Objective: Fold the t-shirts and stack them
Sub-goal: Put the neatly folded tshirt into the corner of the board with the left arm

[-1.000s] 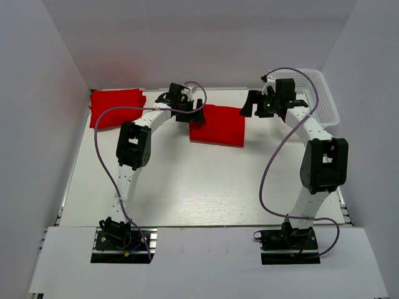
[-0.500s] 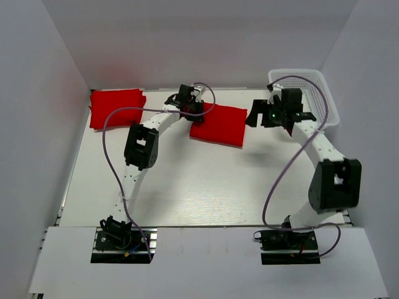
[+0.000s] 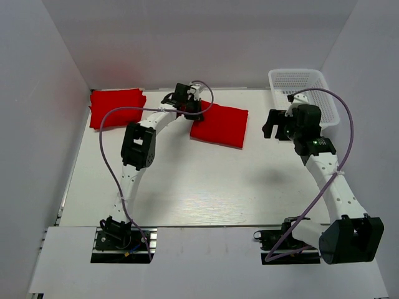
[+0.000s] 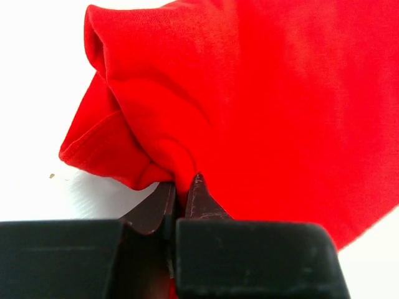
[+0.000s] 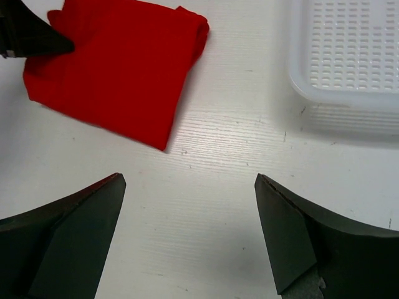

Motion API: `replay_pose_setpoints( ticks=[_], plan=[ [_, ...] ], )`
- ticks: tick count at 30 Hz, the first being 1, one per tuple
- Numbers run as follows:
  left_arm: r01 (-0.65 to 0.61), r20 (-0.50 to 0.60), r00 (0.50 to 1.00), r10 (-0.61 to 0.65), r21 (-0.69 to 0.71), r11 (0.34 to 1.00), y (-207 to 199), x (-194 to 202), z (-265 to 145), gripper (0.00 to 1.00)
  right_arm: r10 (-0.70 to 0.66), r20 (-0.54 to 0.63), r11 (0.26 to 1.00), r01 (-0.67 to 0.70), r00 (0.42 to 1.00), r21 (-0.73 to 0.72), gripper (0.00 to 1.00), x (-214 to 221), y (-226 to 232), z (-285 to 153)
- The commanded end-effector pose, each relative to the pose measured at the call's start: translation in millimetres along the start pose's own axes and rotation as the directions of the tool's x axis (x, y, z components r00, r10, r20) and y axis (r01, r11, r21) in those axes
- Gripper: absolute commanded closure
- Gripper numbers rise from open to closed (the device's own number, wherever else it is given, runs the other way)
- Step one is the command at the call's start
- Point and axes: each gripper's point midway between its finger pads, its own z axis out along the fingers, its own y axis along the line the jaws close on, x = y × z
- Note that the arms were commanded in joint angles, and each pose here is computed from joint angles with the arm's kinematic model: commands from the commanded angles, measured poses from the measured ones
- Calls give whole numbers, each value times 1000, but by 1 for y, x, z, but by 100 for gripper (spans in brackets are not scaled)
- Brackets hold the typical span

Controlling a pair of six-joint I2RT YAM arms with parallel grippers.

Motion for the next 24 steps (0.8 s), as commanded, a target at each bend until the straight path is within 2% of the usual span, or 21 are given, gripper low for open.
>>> replay_pose_setpoints(
  ticks=[1,9,15,18,24],
  plan=[
    [-112,146,985,91,145,983,-39,-71,-69,100,6,4,999,-6,1000,43,10,2,-7,-11],
    [-125,120,987,109,135,983,-1,-78,-115,100,13,27,1000,-13,1000,11,10,-8,1,-22],
    [-244,138,964,229,103,964,21,-94,-156,100,19,52,1000,-18,998,-23,10,-19,10,-28],
    [-232,156,959,236,-39,972,54,-110,-181,100,33,59,999,-31,998,-37,10,-21,13,-27],
    [-198,210,952,224,-140,970,85,-134,-231,100,55,78,997,-51,995,-51,10,-24,15,-26]
  ],
)
